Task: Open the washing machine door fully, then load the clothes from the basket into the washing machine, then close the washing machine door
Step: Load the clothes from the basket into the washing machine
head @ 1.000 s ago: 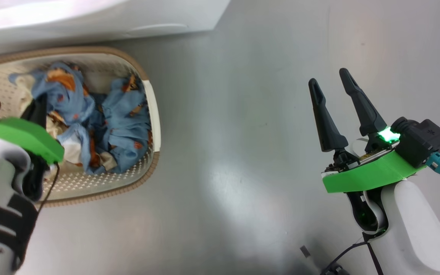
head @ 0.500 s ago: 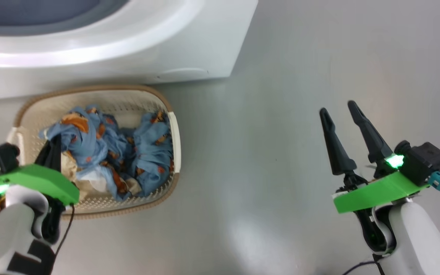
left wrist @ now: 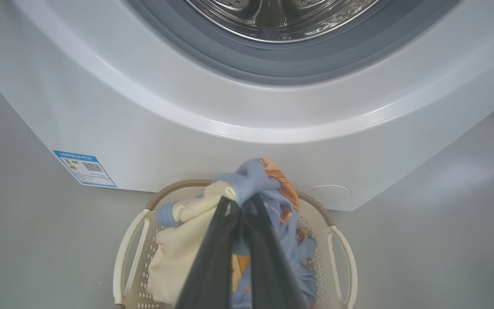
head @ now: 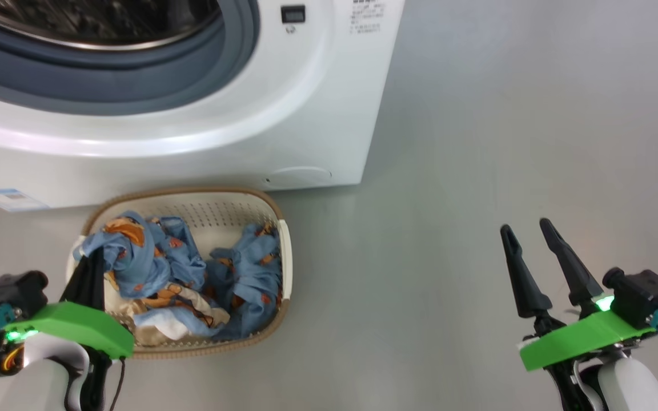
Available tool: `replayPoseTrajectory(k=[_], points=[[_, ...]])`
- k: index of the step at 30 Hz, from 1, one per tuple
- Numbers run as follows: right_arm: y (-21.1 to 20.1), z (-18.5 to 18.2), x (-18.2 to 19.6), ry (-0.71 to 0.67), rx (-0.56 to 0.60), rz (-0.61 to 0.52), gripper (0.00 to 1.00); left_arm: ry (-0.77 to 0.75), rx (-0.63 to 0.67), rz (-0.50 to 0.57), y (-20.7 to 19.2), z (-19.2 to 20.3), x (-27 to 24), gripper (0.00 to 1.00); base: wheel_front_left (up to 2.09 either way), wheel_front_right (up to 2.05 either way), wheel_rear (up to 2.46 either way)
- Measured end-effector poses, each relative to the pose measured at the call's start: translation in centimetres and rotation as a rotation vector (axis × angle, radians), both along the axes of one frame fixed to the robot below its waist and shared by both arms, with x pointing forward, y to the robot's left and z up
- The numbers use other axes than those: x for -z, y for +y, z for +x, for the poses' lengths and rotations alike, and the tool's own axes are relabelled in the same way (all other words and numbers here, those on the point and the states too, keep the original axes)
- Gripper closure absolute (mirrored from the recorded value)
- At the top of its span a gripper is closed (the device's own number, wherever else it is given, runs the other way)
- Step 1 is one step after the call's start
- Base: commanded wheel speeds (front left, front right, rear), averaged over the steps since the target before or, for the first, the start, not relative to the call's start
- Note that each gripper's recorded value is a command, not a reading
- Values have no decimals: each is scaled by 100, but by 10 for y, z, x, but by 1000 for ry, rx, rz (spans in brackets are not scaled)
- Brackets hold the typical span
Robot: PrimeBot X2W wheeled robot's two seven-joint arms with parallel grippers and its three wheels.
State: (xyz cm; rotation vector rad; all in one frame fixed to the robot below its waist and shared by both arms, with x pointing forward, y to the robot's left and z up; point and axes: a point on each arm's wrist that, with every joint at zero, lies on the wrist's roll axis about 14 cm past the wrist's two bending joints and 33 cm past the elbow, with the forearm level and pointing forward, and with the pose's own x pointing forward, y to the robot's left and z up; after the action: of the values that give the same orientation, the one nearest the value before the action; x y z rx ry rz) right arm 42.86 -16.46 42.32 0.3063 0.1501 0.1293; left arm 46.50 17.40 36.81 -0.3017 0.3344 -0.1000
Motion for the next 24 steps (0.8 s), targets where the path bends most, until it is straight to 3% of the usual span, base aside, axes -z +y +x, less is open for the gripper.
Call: replayPoseTrajectory(k=[11,24], points=[[-12,-22,-20,-37,26,-12,0,-193,-46,24,18,-25,-68,100,0,0,0],[-16,-35,-32,-65,39,-12,0,-315,-87,54,31,-58,-108,100,0,0,0]])
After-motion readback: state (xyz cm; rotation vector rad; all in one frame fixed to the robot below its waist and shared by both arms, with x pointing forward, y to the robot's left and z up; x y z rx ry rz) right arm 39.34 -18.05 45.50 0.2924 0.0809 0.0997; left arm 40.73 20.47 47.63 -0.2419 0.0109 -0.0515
